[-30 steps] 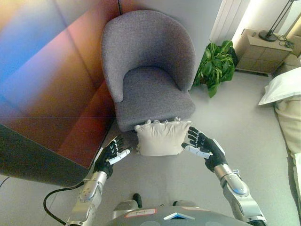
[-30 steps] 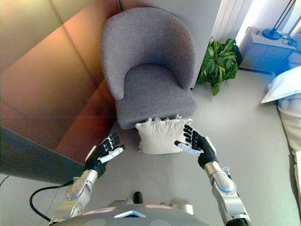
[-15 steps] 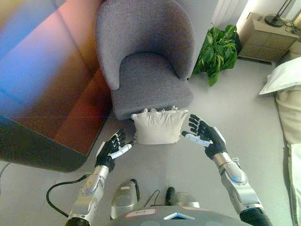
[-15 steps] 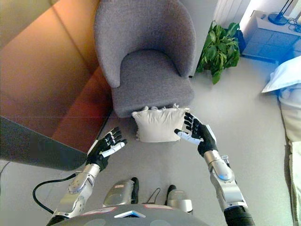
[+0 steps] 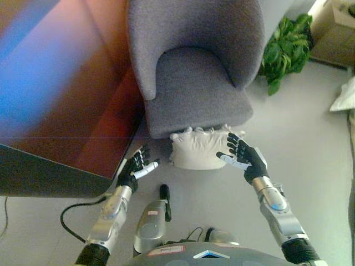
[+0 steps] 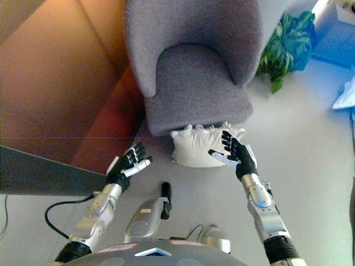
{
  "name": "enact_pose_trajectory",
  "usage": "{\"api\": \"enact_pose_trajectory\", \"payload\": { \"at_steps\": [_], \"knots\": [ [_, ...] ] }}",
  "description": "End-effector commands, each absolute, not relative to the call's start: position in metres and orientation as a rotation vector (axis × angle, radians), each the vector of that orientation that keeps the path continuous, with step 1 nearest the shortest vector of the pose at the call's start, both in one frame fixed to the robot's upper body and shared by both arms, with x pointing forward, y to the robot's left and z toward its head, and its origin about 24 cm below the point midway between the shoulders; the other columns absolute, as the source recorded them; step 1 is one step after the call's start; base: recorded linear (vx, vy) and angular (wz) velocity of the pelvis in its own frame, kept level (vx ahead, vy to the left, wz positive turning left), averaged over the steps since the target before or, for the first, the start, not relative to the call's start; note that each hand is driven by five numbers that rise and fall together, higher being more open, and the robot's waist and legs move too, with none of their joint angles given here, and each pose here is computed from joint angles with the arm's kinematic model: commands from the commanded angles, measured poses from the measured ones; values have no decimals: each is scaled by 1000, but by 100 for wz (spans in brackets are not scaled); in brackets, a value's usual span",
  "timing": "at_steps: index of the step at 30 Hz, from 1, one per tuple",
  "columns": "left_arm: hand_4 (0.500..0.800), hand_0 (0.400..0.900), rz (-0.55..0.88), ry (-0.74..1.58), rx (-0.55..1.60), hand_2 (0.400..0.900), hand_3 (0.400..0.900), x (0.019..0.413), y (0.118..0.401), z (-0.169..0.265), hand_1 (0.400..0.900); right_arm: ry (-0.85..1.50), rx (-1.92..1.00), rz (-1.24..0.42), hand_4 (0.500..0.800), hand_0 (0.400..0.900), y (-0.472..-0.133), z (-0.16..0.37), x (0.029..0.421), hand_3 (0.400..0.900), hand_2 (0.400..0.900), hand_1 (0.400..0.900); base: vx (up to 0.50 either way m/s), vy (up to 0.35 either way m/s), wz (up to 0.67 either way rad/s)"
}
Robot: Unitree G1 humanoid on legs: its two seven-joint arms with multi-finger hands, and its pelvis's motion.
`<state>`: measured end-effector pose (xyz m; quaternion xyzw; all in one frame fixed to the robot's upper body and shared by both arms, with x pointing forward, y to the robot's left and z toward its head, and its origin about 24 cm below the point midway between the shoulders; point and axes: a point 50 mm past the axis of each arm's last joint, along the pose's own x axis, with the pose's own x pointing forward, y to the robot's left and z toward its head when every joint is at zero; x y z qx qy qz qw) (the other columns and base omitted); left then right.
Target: Pick up the pillow and put it on the sofa.
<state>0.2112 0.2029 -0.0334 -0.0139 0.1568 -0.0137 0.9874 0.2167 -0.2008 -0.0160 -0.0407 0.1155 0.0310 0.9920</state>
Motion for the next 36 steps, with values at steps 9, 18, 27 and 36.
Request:
{"api": "enact_pose_trajectory", "payload": {
  "at_steps": [9,18,27,36],
  "knots": [
    [800,900,-14,2,44,900,900,252,211,28,900,-105,-491,40,800,900,-197,48,273,900,900,900,262,137,12],
    [800,900,44,-171,20,900,900,277,203,63,900,-247,-1133,-68,800,900,-218,90,305,900,900,900,137,-332,44],
    [800,900,41,-303,-110,900,900,299,176,97,900,-324,-1252,-199,800,900,-226,121,323,900,900,900,-28,-102,41],
    [800,900,83,-512,-157,900,900,315,169,148,900,-415,-1168,-295,800,900,-220,154,343,900,900,900,-111,76,-3]
  ]
}}
